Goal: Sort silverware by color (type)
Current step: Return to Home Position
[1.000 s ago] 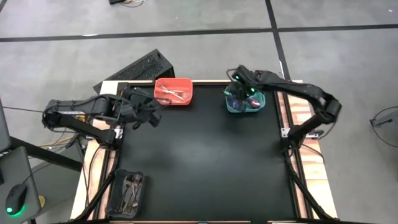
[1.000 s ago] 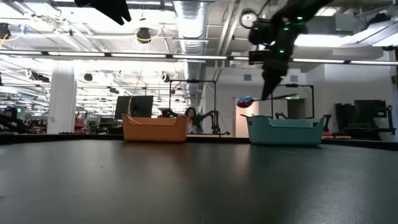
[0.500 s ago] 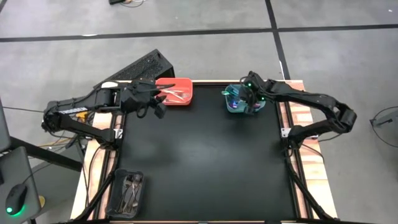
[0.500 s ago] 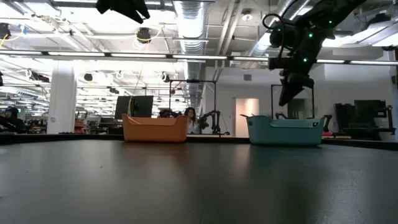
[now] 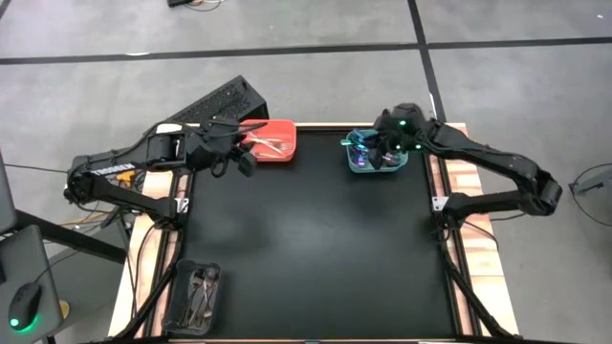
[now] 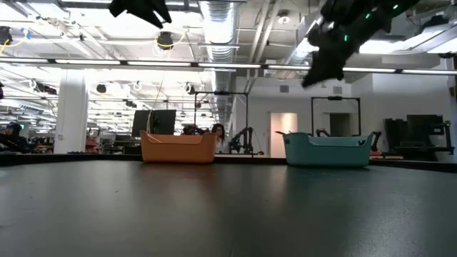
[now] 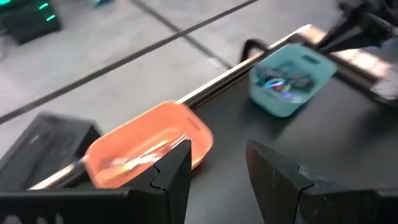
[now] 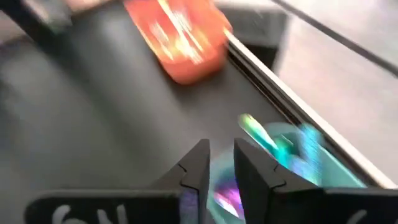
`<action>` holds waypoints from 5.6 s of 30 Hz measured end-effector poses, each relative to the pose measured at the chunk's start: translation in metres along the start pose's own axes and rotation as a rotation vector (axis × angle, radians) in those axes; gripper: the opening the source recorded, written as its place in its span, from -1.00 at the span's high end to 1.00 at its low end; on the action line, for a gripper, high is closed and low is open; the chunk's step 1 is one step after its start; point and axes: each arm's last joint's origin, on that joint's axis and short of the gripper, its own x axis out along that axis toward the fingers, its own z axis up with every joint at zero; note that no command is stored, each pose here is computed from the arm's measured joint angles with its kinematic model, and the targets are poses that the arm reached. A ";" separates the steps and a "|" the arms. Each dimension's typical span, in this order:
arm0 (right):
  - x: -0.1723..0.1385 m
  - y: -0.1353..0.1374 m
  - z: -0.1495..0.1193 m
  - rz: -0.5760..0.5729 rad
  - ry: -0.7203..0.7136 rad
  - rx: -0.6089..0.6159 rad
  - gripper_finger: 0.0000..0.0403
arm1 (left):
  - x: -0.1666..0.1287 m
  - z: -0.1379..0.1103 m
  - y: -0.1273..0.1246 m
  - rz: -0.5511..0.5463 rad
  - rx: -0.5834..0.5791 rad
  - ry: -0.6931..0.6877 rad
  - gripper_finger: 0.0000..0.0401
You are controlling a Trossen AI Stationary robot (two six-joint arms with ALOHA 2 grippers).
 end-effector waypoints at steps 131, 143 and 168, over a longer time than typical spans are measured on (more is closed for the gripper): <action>-0.060 0.068 -0.185 0.442 -0.787 -0.058 0.84 | 0.028 -0.239 0.068 -1.087 0.084 -0.403 1.00; -0.060 0.068 -0.185 0.445 -0.787 -0.059 0.83 | 0.028 -0.240 0.067 -1.095 0.050 -0.381 1.00; -0.060 0.068 -0.185 0.446 -0.787 -0.059 0.83 | 0.028 -0.240 0.067 -1.094 0.045 -0.377 1.00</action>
